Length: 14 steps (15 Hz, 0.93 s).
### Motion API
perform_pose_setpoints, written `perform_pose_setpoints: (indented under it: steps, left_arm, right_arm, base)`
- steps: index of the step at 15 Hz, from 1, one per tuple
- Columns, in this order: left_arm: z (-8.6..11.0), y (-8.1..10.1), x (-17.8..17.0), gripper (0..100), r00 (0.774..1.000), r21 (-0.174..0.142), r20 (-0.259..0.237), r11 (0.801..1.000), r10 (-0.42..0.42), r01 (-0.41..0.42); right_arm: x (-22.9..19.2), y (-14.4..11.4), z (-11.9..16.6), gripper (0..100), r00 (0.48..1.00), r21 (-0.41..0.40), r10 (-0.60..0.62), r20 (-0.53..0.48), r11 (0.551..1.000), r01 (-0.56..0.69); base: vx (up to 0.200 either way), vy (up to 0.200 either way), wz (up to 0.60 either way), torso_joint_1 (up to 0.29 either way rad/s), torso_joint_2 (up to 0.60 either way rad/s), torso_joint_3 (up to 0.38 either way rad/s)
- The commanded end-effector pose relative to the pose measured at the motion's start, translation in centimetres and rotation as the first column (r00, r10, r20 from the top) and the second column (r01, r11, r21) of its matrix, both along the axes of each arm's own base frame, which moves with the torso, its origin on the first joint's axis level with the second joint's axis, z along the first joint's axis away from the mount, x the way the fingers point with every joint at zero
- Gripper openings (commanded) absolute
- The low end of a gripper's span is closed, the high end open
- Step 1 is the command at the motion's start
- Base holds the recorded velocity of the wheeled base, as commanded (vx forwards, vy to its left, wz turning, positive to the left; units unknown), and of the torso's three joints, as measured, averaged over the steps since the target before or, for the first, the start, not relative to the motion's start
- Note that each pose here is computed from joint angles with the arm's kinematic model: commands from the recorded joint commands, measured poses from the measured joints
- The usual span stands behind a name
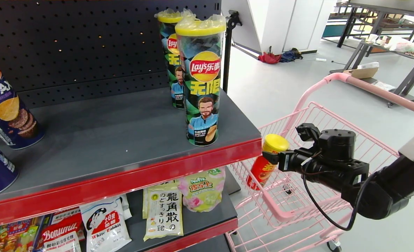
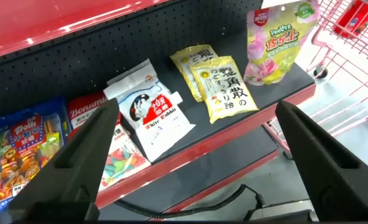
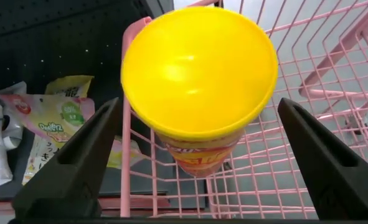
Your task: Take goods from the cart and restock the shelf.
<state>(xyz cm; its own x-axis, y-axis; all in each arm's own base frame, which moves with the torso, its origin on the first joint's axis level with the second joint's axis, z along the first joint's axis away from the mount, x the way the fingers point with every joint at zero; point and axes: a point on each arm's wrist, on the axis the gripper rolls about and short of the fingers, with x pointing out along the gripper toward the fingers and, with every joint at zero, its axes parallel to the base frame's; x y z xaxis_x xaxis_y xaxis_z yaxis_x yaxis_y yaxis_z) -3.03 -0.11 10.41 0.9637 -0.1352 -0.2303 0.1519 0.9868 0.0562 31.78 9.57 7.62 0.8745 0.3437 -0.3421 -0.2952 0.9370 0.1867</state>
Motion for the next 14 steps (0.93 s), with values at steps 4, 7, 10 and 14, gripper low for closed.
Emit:
perform_pose_setpoints:
  steps: [4,7,10,14]
  left_arm:
    - [-0.1,0.0,0.0,100,1.000,0.000,-0.003,1.000,0.000,0.000]
    - [-0.1,0.0,0.0,100,1.000,0.000,0.000,1.000,0.002,-0.002]
    - [-0.1,0.0,0.0,100,1.000,0.000,0.004,1.000,0.002,-0.002]
    - [-0.1,0.0,0.0,100,1.000,0.000,0.004,1.000,0.002,-0.002]
  right_arm:
    - [0.5,1.1,-1.0,100,1.000,0.009,0.021,-0.022,1.000,-0.021]
    - [0.9,2.0,-1.1,100,0.999,0.031,0.032,-0.023,0.999,-0.031]
    - [1.2,2.3,-1.7,100,0.999,0.028,0.034,-0.034,0.999,-0.033]
    - [1.2,2.3,-2.2,0,0.998,0.027,0.032,-0.045,0.999,-0.030]
  base:
    - [0.000,0.000,0.00,0.000,0.00,0.000]
    - [0.000,0.000,0.00,0.000,0.00,0.000]
    - [0.000,0.000,0.00,0.000,0.00,0.000]
    - [0.000,0.000,0.00,0.000,0.00,0.000]
